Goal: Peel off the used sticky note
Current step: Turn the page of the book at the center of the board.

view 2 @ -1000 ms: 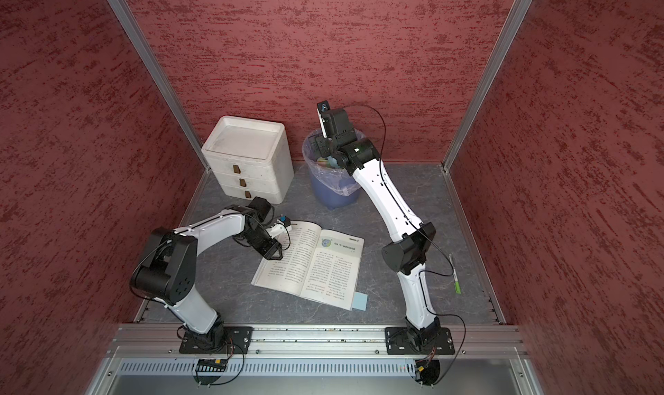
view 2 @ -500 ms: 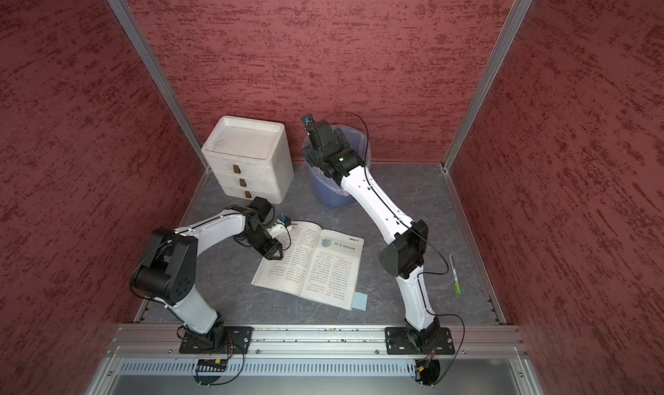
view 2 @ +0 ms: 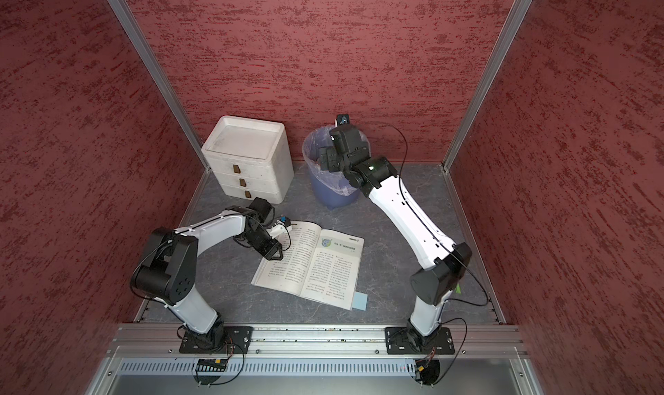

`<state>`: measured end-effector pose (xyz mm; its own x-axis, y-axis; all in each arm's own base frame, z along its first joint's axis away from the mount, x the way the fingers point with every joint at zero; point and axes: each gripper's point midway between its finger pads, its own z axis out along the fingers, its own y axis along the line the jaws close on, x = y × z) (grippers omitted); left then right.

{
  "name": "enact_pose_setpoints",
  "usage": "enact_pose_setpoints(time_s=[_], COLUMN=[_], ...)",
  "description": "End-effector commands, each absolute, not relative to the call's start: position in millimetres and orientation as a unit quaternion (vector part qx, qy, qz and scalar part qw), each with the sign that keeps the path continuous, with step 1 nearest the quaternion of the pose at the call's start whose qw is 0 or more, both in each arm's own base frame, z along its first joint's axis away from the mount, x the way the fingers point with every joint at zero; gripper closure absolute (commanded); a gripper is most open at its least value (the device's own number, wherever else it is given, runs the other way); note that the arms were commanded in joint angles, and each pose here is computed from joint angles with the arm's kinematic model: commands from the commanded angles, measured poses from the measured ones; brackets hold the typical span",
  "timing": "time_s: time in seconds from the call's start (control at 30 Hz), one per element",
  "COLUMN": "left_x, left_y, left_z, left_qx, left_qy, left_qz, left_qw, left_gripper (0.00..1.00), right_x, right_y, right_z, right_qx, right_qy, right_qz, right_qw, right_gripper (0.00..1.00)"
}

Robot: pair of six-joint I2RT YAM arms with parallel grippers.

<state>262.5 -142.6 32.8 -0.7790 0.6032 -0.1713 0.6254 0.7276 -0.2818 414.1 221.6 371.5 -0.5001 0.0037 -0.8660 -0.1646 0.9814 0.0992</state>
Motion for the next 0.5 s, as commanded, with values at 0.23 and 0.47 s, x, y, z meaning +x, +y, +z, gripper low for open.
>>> enact_pose_setpoints(time_s=[0.23, 0.47], left_x=[256, 252], left_y=[-141, -135], left_z=[29, 21], left_qx=[0.336, 0.337], left_qy=[0.927, 0.929], left_qz=[-0.163, -0.15], left_qw=[0.035, 0.028], left_gripper=[0.55, 0.59], right_x=[236, 162], right_y=[168, 167], right_z=[207, 127], right_qx=[0.114, 0.176], right_qy=[0.938, 0.935], right_qz=[0.207, 0.278], right_qw=[0.255, 0.133], right_gripper=[0.1, 0.15])
